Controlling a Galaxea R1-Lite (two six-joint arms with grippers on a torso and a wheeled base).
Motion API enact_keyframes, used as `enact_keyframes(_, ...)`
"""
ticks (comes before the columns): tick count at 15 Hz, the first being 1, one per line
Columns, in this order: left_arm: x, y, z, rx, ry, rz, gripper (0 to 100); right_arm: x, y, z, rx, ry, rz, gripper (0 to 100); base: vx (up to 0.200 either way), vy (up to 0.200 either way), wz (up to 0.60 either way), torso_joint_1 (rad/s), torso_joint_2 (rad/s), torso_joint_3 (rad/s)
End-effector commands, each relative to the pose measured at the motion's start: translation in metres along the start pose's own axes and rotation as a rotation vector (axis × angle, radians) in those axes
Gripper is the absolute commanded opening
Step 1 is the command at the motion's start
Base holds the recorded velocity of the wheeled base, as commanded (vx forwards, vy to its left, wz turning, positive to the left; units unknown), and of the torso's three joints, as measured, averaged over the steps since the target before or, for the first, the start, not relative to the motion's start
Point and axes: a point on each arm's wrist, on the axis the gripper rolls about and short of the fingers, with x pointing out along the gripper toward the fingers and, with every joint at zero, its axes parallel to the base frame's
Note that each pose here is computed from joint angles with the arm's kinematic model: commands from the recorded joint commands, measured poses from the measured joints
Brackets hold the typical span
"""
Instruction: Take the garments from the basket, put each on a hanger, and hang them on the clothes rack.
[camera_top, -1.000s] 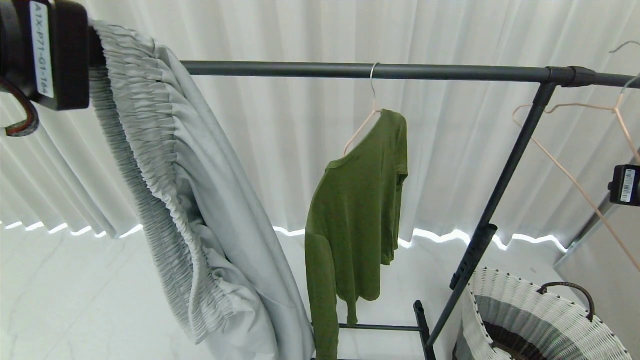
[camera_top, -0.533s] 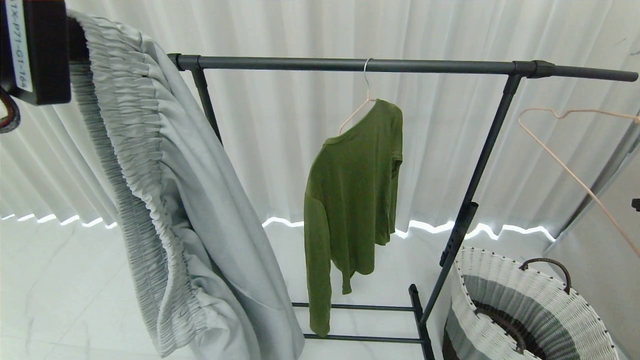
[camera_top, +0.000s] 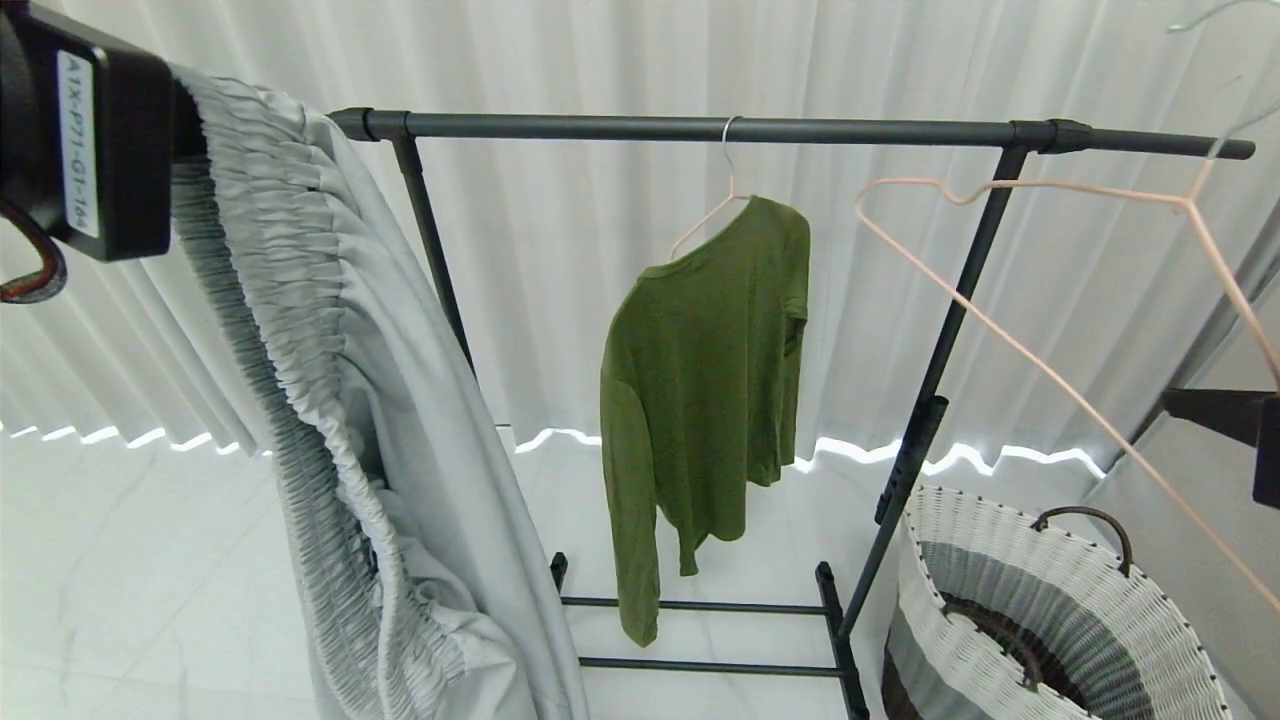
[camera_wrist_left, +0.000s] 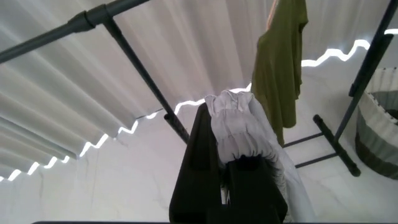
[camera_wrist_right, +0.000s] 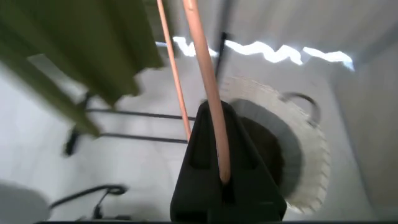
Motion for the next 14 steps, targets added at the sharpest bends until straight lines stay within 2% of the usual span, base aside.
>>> enact_keyframes(1,0.003,-0.002,0.0,0.014,0.01,0.007,0,-0.006,0.023,0.001,-0.08,0.012,0.16,0,0.0,0.0,0.0,0.0,0.0,0.0)
enact_keyframes(2,0.011,-0.007,-0.001,0.022,0.045,0.051,0,-0.007,0.036,0.004,-0.115,0.032,0.235,0,0.0,0.0,0.0,0.0,0.0,0.0)
enact_keyframes(4,0.025,-0.016,-0.002,-0.002,0.088,0.102,0,-0.009,0.043,0.007,-0.141,0.067,0.294,0,0.0,0.0,0.0,0.0,0.0,0.0)
enact_keyframes(6,0.041,-0.026,-0.001,-0.077,0.114,0.114,0,-0.018,0.047,0.013,-0.157,0.101,0.434,0,0.0,0.0,0.0,0.0,0.0,0.0)
enact_keyframes(8,0.051,-0.032,0.003,-0.13,0.118,0.117,0,-0.025,0.052,0.016,-0.18,0.113,0.502,0,0.0,0.0,0.0,0.0,0.0,0.0)
enact_keyframes(9,0.061,-0.035,0.005,-0.186,0.125,0.129,0,-0.029,0.057,0.016,-0.195,0.115,0.538,0,0.0,0.0,0.0,0.0,0.0,0.0)
enact_keyframes(11,0.078,-0.035,0.007,-0.248,0.139,0.176,0,-0.033,0.061,0.015,-0.21,0.118,0.578,0,0.0,0.0,0.0,0.0,0.0,0.0)
enact_keyframes(14,0.096,-0.031,0.013,-0.285,0.145,0.294,0,-0.035,0.065,0.014,-0.216,0.127,0.646,0,0.0,0.0,0.0,0.0,0.0,0.0)
